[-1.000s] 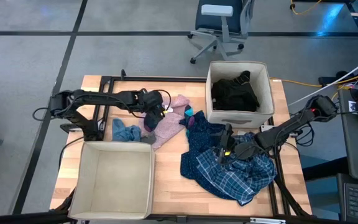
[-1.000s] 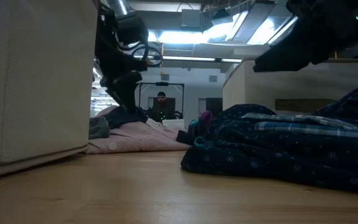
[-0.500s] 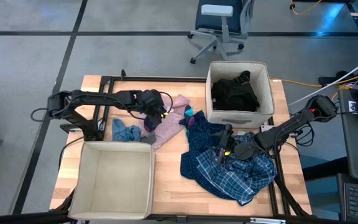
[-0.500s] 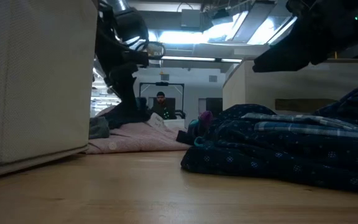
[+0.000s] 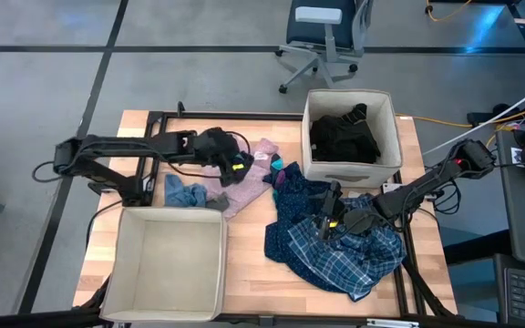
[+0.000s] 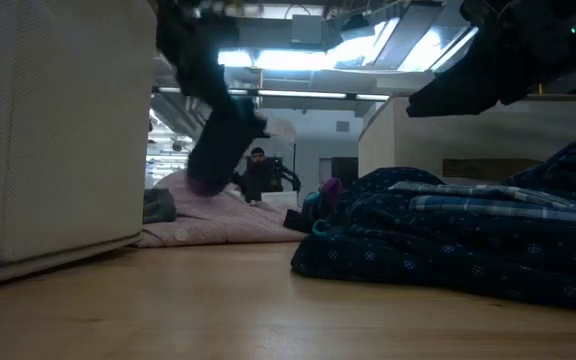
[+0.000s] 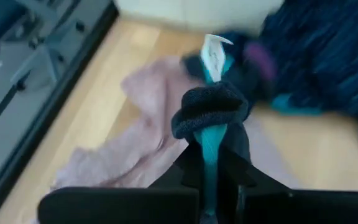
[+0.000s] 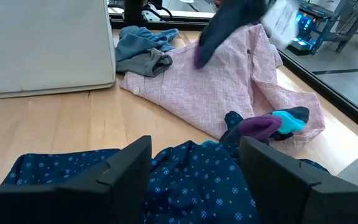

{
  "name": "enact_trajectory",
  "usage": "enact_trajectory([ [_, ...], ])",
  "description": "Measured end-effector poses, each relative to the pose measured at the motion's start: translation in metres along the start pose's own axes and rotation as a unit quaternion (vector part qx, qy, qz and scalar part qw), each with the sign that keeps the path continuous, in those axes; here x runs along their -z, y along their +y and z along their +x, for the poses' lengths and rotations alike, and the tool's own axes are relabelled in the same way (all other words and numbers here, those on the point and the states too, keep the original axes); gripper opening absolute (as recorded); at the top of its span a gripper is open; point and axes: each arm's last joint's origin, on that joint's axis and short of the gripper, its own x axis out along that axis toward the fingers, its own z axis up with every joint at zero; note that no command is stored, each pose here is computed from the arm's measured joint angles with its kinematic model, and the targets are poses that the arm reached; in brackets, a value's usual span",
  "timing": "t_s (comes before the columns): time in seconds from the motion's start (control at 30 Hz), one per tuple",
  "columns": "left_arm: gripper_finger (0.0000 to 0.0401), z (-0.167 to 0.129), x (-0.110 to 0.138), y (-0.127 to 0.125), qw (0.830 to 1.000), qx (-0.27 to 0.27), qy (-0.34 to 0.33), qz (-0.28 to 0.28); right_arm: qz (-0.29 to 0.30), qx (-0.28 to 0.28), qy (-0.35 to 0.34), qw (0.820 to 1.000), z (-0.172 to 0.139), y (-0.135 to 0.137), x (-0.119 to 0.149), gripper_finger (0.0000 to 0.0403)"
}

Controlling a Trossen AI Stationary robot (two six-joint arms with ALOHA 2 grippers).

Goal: Sort clothes
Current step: Put the blue sock into the bottom white laundry organizer

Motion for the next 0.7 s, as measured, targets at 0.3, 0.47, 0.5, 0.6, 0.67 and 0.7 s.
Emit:
enact_trajectory([
  [0.3, 0.0008, -0.076, -0.021, -0.011, 0.99, 0.053, -0.125, -0.039, 0.0, 0.0, 0.0, 1.0, 0.0, 0.0, 0.0, 0.0244],
  [0.47, 0.0004, -0.116, -0.016, -0.016, 0.976, 0.121, -0.172, -0.053, 0.0, 0.0, 0.0, 1.0, 0.0, 0.0, 0.0, 0.0244],
  [0.5, 0.0003, -0.124, -0.013, -0.017, 0.973, 0.137, -0.177, -0.052, 0.0, 0.0, -0.001, 1.0, 0.0, 0.0, 0.0, 0.0244],
  [0.6, 0.0006, -0.143, -0.005, -0.018, 0.966, 0.176, -0.179, -0.061, 0.001, 0.007, -0.002, 1.0, 0.0, 0.0, 0.0, 0.0244],
  [0.67, 0.0008, -0.154, 0.003, -0.019, 0.962, 0.201, -0.172, -0.071, 0.001, 0.012, -0.004, 1.0, 0.0, -0.001, 0.0, 0.0244],
  [0.7, 0.0008, -0.159, 0.006, -0.02, 0.959, 0.215, -0.168, -0.076, 0.001, 0.012, -0.004, 1.0, 0.0, -0.001, -0.001, 0.0244],
])
